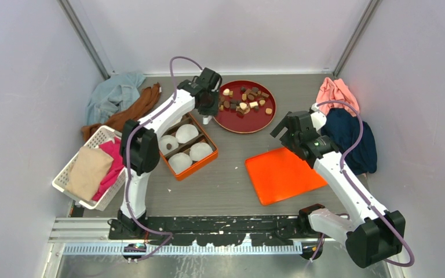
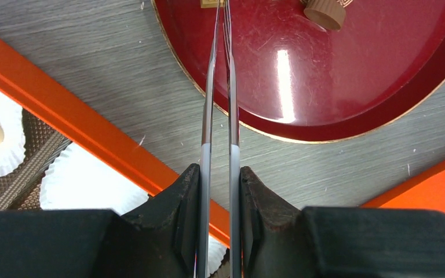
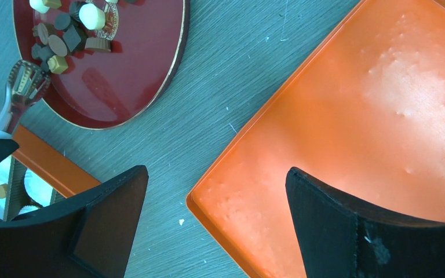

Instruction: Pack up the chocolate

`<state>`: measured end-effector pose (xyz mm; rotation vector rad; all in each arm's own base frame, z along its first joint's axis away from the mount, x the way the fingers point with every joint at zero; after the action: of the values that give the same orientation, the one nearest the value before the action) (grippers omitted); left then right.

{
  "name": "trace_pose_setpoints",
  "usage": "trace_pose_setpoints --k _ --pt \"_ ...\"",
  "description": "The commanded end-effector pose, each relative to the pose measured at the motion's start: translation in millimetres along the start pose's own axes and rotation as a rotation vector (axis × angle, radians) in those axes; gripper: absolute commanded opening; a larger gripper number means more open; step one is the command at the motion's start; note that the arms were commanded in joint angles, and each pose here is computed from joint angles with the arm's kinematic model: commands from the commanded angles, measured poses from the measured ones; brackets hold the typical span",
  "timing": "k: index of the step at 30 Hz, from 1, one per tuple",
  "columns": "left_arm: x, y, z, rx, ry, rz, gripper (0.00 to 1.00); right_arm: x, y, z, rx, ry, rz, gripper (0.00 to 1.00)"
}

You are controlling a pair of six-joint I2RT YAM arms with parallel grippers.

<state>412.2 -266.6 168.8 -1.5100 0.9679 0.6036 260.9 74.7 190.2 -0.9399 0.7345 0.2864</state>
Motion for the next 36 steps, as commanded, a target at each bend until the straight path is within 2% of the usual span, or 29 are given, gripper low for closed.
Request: trace_pose_setpoints --k 1,13,36 --pt "-2.2 -12.7 -6.5 0.015 0.027 -0.034 0.24 -5.9 -10.9 4.6 0.021 -0.017 -0.041 0.94" --pt "14.2 -3.8 -6.4 0.034 -0.005 0.005 0.38 -2.3 -11.4 7.3 0.011 -0.013 -0.033 0.94" --pt "26.4 -6.9 -2.6 0.046 -0.056 0.016 0.41 -0.9 -10.1 6.9 0.008 -0.011 -0.028 0.94"
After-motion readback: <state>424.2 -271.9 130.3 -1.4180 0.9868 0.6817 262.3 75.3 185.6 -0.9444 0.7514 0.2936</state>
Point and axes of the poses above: each gripper's point midway between its finger pads, its own x axis out along the fingers, its own z axis along the line the jaws close on, y = z × x, the point moved 4 cm from there along -x, back along the fingers, and after that the axes turned 3 degrees about -x, right-handed, at the moved point
